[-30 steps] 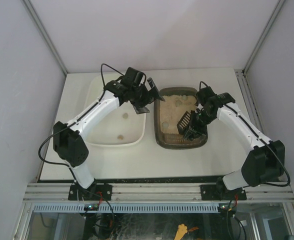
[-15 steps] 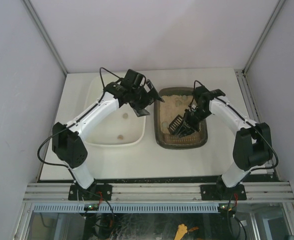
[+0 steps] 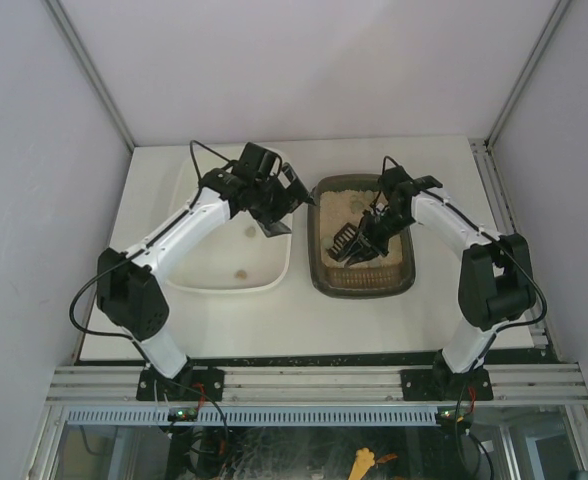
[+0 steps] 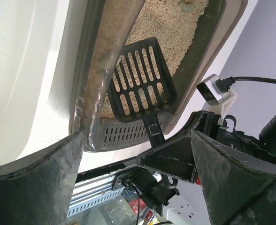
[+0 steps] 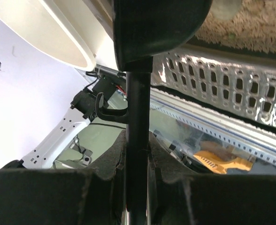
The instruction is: Clean the litter box
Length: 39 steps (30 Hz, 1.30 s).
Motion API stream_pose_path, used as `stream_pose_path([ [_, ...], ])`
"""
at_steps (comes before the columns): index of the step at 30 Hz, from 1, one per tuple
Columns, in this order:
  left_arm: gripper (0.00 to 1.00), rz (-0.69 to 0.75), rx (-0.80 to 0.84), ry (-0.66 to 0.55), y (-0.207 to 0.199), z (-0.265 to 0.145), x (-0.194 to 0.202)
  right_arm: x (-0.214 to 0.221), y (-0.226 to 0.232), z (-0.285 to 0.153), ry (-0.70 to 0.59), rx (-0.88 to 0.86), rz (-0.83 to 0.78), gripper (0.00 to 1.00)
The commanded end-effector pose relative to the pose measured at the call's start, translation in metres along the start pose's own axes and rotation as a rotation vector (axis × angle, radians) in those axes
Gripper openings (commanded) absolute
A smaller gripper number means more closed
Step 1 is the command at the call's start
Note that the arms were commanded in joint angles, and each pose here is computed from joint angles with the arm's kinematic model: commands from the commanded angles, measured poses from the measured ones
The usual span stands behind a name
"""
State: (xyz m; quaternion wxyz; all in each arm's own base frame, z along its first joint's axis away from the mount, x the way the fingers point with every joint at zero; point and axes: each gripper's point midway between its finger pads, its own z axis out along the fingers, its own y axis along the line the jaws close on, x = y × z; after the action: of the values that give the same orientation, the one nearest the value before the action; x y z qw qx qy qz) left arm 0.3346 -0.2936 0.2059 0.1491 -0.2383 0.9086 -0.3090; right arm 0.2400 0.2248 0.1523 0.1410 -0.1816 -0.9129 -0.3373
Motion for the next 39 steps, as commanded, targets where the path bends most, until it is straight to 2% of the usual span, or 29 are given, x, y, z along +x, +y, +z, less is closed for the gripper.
stream_pose_path([
  [1, 1.0, 0.017, 0.087, -0.034, -0.016, -0.022, -0.006, -0.021, 0.031, -0.003, -0.087, -0.123, -0.137, 0.0],
  [8, 1.0, 0.06, 0.094, -0.056, -0.018, -0.028, -0.01, -0.029, 0.037, -0.001, -0.158, -0.229, -0.292, 0.0],
  [13, 1.0, 0.14, 0.062, -0.12, -0.012, -0.036, -0.022, -0.026, 0.022, -0.002, -0.227, -0.3, -0.337, 0.0],
  [21, 1.0, 0.285, 0.011, -0.148, 0.007, -0.045, -0.027, -0.029, -0.018, 0.011, -0.339, -0.268, -0.327, 0.0],
  [27, 1.0, 0.419, -0.004, -0.18, 0.024, -0.055, -0.027, -0.028, -0.039, 0.009, -0.443, -0.335, -0.316, 0.0],
  [30, 1.0, 0.511, -0.058, -0.263, 0.029, -0.07, -0.042, -0.023, -0.04, 0.0, -0.506, -0.378, -0.373, 0.0],
  [34, 1.0, 0.623, -0.172, -0.472, 0.029, -0.105, -0.084, -0.014, -0.03, -0.015, -0.59, -0.498, -0.473, 0.0],
  [39, 1.0, 0.637, -0.218, -0.605, 0.033, -0.135, -0.11, -0.004, -0.027, -0.034, -0.703, -0.645, -0.545, 0.0],
])
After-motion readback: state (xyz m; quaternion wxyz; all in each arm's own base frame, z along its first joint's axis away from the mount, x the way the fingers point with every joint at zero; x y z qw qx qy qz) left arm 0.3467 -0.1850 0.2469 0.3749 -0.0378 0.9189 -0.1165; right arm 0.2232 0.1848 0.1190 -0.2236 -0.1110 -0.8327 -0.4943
